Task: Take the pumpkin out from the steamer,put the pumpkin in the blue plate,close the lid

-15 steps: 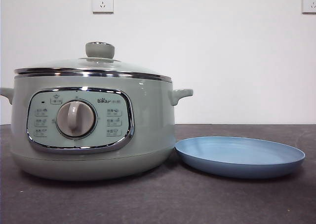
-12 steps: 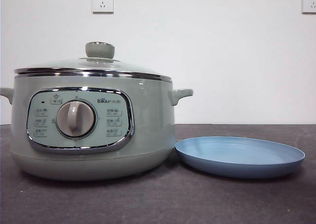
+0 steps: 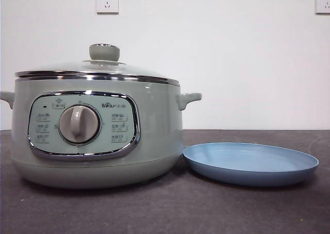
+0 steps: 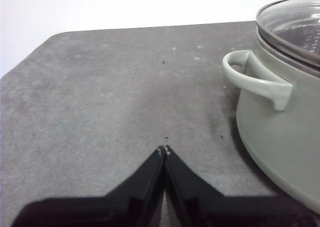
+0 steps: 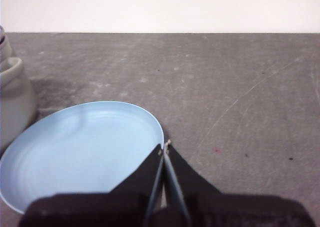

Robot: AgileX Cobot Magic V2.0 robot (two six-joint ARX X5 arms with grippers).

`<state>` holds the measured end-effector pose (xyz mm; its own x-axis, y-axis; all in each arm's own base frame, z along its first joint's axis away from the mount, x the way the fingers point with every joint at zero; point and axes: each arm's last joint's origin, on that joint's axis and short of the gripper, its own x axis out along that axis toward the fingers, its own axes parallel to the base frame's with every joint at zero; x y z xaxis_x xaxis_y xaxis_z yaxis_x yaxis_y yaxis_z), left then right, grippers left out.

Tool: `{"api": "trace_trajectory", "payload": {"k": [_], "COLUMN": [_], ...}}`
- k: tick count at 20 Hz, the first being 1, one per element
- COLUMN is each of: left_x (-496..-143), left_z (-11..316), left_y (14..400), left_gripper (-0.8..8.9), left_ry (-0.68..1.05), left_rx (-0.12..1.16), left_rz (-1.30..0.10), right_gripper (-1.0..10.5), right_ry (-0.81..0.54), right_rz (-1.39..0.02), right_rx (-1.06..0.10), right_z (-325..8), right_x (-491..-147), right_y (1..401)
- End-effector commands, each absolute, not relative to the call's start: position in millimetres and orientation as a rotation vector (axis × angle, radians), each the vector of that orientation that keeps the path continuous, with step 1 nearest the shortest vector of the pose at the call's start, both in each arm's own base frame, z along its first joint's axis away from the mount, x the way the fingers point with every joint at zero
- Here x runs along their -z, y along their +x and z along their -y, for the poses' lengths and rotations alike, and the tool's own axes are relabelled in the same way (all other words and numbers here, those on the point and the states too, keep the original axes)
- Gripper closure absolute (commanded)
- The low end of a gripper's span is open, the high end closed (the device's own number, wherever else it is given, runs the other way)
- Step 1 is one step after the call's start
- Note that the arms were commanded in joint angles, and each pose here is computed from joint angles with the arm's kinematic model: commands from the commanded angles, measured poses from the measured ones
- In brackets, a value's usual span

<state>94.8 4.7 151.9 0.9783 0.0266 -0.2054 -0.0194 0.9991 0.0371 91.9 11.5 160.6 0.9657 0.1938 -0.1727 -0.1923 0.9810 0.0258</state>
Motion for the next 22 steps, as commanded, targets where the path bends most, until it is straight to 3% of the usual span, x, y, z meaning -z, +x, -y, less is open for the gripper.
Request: {"api": "trace_trajectory", "payload": {"k": [1, 5, 9, 11, 22], "left_x": [-148, -148, -149, -150, -155], "left_z": [-4, 1, 6, 8, 8], "left_y": [96, 95, 94, 94, 93], "left_gripper": [8.17, 8.17, 8.17, 8.17, 8.21], "left_ry": [0.004, -0.265, -0.483, -0.496, -0.505], "left_rx": [0.005, 0.142, 0.303, 0.355, 0.368], "left_rz": [-0.211, -0.227, -0.272, -0.280, -0.273], "right_gripper": [9.6, 9.6, 9.6, 9.6, 9.6], "right_ry": [0.178, 0.435, 0.515, 0.515, 0.532], "right_rz": [-0.187, -0.211, -0.218, -0.217, -0.233], "right_rx": [-0.182, -0.157, -0.148, -0.148, -0.199], "right_z": [-12, -12, -12, -12, -13], "right_x": [-159, -159, -159, -159, -160], "right_y": [92, 92, 92, 92, 92]}}
